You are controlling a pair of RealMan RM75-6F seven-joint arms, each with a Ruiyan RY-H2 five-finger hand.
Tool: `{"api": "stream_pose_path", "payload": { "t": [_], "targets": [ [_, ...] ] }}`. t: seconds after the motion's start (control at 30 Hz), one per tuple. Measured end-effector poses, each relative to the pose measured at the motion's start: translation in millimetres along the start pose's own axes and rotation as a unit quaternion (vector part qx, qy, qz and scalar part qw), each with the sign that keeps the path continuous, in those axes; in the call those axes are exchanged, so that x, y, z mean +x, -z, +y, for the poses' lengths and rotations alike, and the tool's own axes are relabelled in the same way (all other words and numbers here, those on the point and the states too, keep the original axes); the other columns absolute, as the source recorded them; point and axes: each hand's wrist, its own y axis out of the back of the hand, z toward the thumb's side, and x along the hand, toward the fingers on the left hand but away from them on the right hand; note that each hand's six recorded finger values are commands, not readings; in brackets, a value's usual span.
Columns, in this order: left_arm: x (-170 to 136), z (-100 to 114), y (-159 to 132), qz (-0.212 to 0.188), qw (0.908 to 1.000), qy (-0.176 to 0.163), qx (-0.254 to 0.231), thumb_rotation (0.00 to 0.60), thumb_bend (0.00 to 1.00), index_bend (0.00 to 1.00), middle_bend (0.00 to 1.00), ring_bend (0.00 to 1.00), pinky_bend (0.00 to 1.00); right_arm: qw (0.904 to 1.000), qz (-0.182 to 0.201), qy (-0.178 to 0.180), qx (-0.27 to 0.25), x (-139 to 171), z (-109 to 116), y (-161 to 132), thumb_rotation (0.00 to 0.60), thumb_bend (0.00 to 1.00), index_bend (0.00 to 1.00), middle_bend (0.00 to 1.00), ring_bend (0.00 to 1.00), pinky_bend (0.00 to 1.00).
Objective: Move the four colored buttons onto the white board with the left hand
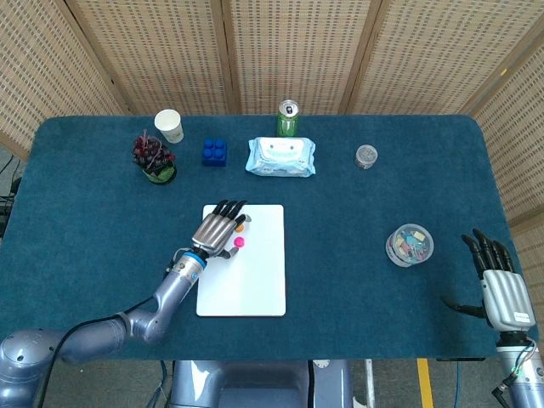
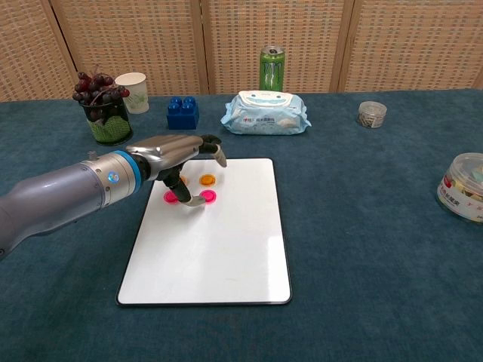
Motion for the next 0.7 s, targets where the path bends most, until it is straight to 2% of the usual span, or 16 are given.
{"api": "stream_pose_path", "payload": {
  "t": [0.13,0.2,0.37,0.5,0.7],
  "targets": [
    [-11.8,14.2,-4.9,-0.018,0.9997,-0.011,-0.012,0.600,0.30,0.07,0.00,0.00,0.00,1.0000,0.001,0.000,0.001,0.0,0.0,-0.1,0.600,0.13,0.01,0.00,0.00,0.00],
    [-22.5,27.2,-6.5,-0.029,0.9991,-0.024,-0.017,0.600,0.27,0.03,0.00,0.00,0.00,1.0000,0.001,0.000,0.002,0.2,0.1,-0.3,0.600,0.13,0.01,0.00,0.00,0.00],
    [-61.1,69.0,3.4,-0.041,0.9963,-0.074,-0.015,0.600,0.10,0.00,0.00,0.00,0.00,1.0000,0.002,0.002,0.004,0.5,0.3,-0.7,0.600,0.13,0.01,0.00,0.00,0.00],
    [-102.5,105.0,37.8,-0.007,0.9911,-0.132,0.016,0.600,0.06,0.00,0.00,0.00,0.00,1.0000,0.002,0.003,0.006,0.9,0.5,-1.3,0.600,0.13,0.01,0.00,0.00,0.00],
    [-170.2,132.6,88.0,0.073,0.9767,-0.194,0.055,0.600,0.05,0.00,0.00,0.00,0.00,0.9999,0.002,0.007,0.010,1.7,1.0,-2.1,0.600,0.13,0.01,0.00,0.00,0.00]
  ]
}}
